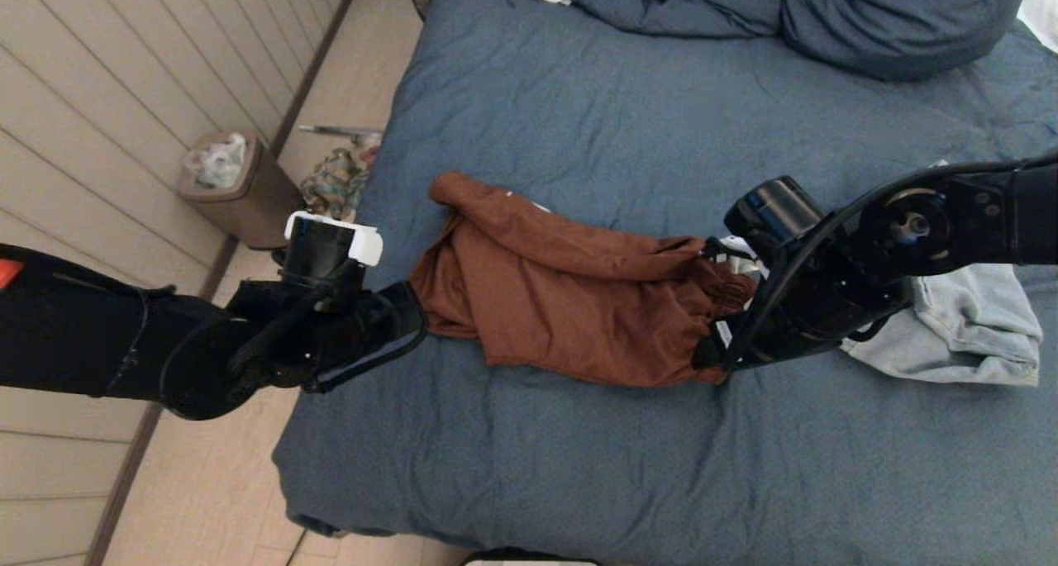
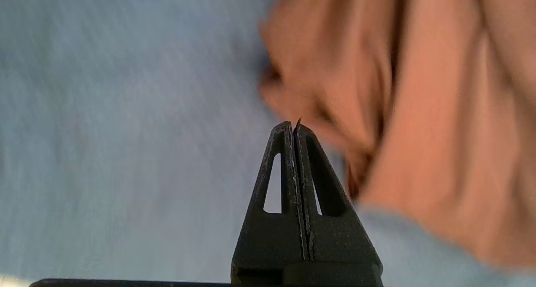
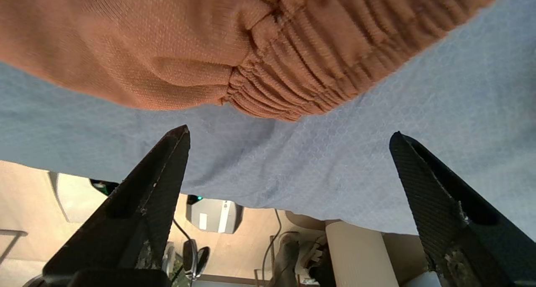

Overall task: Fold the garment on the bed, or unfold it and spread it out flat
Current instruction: Fold the brown shorts

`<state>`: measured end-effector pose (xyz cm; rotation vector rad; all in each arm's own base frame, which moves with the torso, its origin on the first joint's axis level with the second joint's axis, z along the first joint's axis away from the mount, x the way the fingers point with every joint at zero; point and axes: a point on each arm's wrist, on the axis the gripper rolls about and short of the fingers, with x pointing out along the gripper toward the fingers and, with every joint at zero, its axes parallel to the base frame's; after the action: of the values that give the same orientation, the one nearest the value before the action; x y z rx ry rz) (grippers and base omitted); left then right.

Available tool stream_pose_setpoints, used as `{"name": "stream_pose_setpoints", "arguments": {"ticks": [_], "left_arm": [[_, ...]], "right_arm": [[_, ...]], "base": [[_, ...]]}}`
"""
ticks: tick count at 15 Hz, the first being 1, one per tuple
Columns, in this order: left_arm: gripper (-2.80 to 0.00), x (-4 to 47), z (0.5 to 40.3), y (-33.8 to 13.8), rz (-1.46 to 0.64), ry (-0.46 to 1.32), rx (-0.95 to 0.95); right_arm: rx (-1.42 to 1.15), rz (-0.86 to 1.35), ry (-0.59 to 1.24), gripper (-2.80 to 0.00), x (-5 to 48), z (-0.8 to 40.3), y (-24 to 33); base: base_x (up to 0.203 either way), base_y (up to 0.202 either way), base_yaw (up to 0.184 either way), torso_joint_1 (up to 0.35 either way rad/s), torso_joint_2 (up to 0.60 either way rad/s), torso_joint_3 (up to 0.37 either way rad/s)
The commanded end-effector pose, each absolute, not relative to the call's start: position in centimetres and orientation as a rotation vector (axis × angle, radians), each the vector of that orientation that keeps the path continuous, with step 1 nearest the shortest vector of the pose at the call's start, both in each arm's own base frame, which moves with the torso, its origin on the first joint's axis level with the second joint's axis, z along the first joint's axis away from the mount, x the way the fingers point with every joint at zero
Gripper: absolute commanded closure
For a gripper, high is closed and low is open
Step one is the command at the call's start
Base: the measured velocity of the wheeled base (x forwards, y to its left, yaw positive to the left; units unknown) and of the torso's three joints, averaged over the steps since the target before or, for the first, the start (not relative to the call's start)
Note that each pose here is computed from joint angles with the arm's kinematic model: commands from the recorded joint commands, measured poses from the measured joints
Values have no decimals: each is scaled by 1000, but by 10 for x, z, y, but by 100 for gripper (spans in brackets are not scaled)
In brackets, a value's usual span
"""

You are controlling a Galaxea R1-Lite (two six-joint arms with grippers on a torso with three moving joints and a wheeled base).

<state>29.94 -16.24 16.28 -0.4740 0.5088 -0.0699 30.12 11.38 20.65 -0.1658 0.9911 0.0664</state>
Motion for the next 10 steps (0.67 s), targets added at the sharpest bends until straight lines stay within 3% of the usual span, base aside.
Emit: {"name": "stream_pose_setpoints", "arguments": {"ticks": [1, 10], "left_arm": [[0, 319, 143, -165, 1, 475, -447], [0, 324, 138, -166, 18, 475, -453]], "right_arm": [[-176, 63, 1010, -280, 303, 201, 116], [-188, 40, 1022, -280, 324, 176, 122]], "base": [[0, 0, 0, 0, 0, 0], [0, 0, 0, 0, 0, 0]]}}
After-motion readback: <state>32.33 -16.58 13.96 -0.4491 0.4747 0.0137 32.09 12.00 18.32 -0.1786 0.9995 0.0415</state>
